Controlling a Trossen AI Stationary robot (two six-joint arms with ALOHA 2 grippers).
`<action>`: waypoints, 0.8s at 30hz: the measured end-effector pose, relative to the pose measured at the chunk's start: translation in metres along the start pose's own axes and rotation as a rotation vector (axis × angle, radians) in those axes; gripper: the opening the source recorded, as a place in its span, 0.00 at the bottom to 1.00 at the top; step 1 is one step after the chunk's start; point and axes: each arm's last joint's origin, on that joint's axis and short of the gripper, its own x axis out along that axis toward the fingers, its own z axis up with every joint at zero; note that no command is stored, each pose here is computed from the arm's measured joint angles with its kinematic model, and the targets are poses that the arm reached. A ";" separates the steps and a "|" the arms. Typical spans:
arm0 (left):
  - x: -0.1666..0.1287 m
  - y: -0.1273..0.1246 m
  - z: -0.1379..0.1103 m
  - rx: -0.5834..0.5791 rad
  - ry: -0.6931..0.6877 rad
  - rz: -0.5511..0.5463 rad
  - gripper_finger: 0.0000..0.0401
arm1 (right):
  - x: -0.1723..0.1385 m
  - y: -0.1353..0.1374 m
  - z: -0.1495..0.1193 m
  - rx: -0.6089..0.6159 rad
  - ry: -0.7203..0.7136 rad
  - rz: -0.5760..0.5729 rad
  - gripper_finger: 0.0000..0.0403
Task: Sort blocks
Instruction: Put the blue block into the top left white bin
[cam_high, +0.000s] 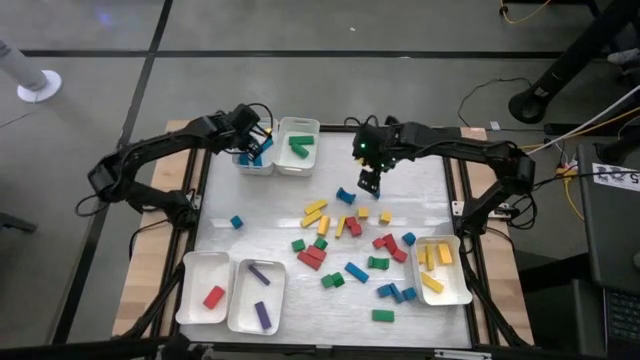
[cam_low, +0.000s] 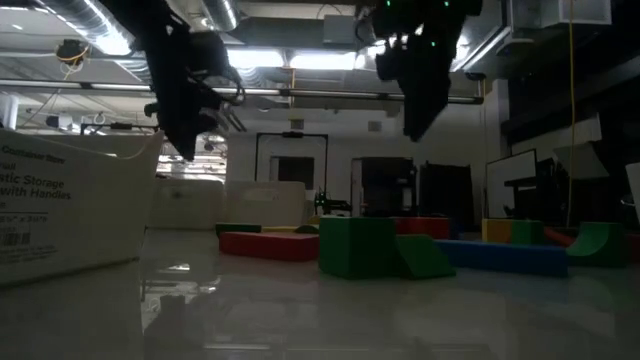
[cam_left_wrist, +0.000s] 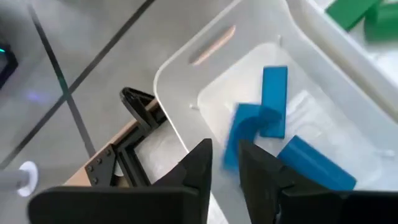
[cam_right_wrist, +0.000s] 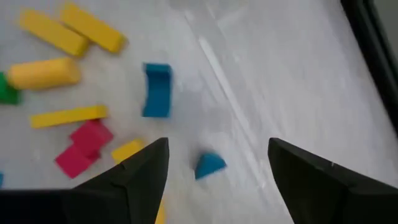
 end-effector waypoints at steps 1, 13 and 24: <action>0.004 -0.002 0.000 0.005 0.015 0.000 0.19 | 0.004 0.000 -0.003 0.034 0.017 -0.010 0.68; 0.028 -0.015 0.000 -0.013 0.107 -0.006 0.35 | 0.055 -0.003 -0.037 0.313 0.108 -0.119 0.68; 0.028 -0.016 0.000 -0.011 0.105 -0.007 0.34 | 0.092 -0.004 -0.064 0.458 0.108 -0.122 0.68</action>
